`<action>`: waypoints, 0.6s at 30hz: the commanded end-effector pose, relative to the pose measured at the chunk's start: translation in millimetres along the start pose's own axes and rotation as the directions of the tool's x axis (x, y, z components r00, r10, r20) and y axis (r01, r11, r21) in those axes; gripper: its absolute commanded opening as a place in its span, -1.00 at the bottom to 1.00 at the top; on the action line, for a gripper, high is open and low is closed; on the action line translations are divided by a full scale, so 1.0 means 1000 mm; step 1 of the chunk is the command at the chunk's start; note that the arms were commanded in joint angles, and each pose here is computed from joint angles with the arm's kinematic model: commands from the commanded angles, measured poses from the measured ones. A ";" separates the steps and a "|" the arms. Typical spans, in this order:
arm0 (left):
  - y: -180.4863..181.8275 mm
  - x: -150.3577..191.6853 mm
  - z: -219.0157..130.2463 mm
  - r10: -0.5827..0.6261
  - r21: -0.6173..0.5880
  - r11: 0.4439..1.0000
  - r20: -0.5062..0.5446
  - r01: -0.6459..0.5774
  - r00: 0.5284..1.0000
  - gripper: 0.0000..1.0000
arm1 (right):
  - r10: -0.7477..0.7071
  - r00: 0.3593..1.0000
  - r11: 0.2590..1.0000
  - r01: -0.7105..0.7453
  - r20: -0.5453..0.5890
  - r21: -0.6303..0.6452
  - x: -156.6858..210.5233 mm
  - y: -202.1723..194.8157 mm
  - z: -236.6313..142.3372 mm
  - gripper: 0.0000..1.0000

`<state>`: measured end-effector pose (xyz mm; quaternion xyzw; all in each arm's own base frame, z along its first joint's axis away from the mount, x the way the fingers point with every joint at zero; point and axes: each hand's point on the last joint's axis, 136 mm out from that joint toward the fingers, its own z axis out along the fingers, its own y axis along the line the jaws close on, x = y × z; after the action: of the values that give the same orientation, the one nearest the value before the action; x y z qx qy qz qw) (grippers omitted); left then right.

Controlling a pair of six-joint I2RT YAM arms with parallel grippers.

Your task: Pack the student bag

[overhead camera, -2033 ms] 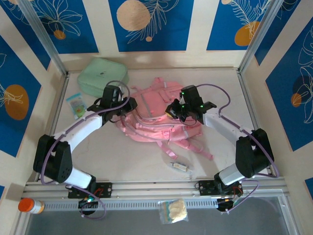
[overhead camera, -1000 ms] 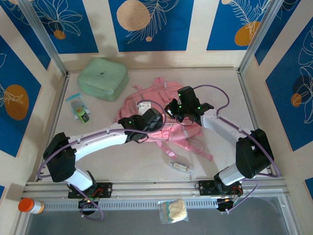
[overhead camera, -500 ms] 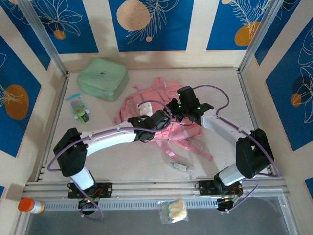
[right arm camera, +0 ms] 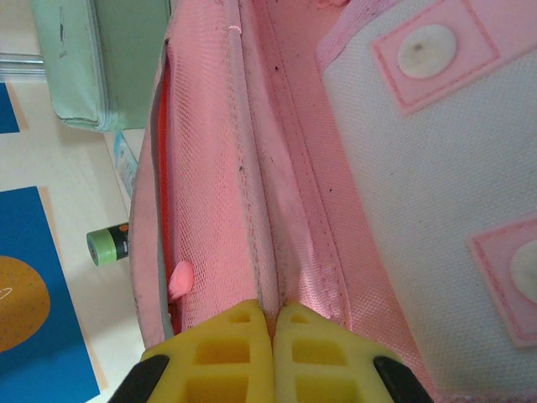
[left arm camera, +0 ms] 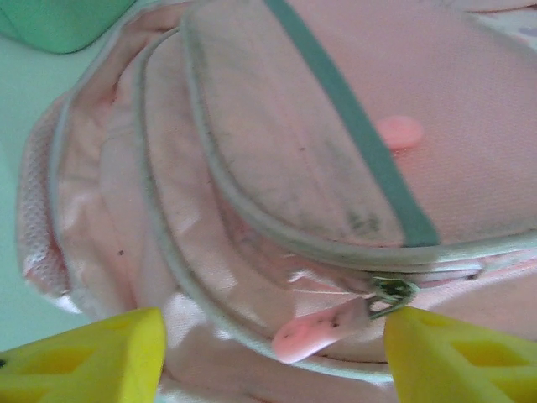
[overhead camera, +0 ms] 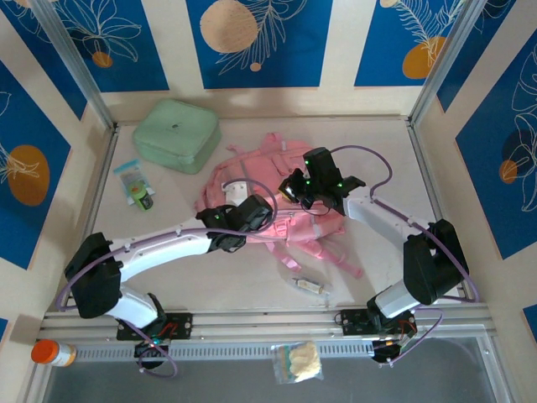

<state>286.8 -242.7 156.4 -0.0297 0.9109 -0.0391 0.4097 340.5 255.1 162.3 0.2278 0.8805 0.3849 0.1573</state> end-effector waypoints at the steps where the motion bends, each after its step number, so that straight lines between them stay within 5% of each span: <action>1: -0.021 -0.014 -0.006 0.073 0.086 0.994 0.009 -0.073 0.997 0.24 | -0.043 0.998 0.991 0.047 0.036 -0.123 -0.013 0.042 -0.009 -1.00; 18: -0.018 -0.006 0.007 0.220 0.156 0.966 -0.083 -0.205 0.972 -0.14 | -0.042 0.998 0.993 0.047 0.043 -0.112 -0.014 0.039 -0.011 -1.00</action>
<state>299.3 -259.4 158.8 0.0696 0.9223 -0.0531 0.3763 341.3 254.6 160.3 0.2291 0.8811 0.3831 0.1561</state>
